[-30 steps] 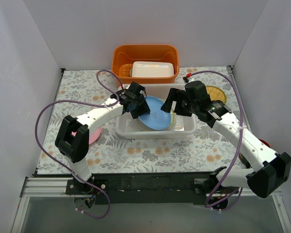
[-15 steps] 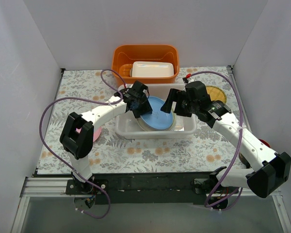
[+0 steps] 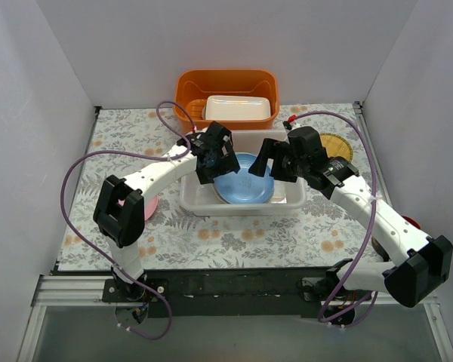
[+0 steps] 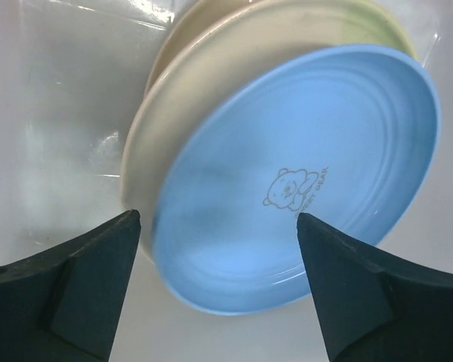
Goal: Place the plates into the plastic bin on the countertop
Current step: Place the plate in the plastic bin.
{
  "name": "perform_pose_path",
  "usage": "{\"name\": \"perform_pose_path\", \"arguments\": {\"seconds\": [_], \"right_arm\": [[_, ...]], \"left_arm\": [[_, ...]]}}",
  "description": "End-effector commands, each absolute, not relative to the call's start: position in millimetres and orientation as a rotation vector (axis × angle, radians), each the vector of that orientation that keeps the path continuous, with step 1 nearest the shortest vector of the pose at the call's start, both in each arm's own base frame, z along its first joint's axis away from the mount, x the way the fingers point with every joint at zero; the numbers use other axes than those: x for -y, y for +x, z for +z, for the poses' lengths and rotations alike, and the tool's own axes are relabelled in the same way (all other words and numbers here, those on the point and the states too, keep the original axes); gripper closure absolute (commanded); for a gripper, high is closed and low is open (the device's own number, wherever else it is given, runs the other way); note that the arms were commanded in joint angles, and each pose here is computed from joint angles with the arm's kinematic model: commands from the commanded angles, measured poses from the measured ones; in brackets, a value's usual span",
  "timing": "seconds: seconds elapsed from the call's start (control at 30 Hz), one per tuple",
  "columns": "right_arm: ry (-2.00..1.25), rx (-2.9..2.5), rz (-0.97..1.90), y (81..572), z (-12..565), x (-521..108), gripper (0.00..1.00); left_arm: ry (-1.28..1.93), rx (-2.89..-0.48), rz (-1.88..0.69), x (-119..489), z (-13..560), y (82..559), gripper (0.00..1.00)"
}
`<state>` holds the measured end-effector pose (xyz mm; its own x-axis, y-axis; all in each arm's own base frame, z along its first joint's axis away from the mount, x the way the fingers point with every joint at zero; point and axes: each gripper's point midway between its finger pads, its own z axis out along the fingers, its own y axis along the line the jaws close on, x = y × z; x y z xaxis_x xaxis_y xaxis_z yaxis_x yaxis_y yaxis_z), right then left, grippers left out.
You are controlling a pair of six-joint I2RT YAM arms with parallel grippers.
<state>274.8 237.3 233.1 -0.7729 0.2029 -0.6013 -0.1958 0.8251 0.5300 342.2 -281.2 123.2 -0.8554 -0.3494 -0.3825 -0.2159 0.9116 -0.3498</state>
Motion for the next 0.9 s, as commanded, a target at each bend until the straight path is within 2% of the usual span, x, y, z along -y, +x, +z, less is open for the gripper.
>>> {"name": "perform_pose_path", "arguments": {"seconds": [0.0,0.17,0.4,0.87], "right_arm": [[-0.018,-2.285,0.799,280,240,-241,0.11],[-0.022,-2.283,0.813,279,242,-243,0.11],[-0.019,-2.283,0.817,279,241,-243,0.11],[-0.024,-2.287,0.830,278,239,-245,0.11]], "left_arm": [[-0.360,-2.592,-0.353,269,159,340,0.14],[-0.371,-2.583,-0.280,259,167,339,0.11],[-0.390,-2.504,-0.338,255,188,339,0.04],[-0.352,-2.480,-0.297,242,200,337,0.02]]}}
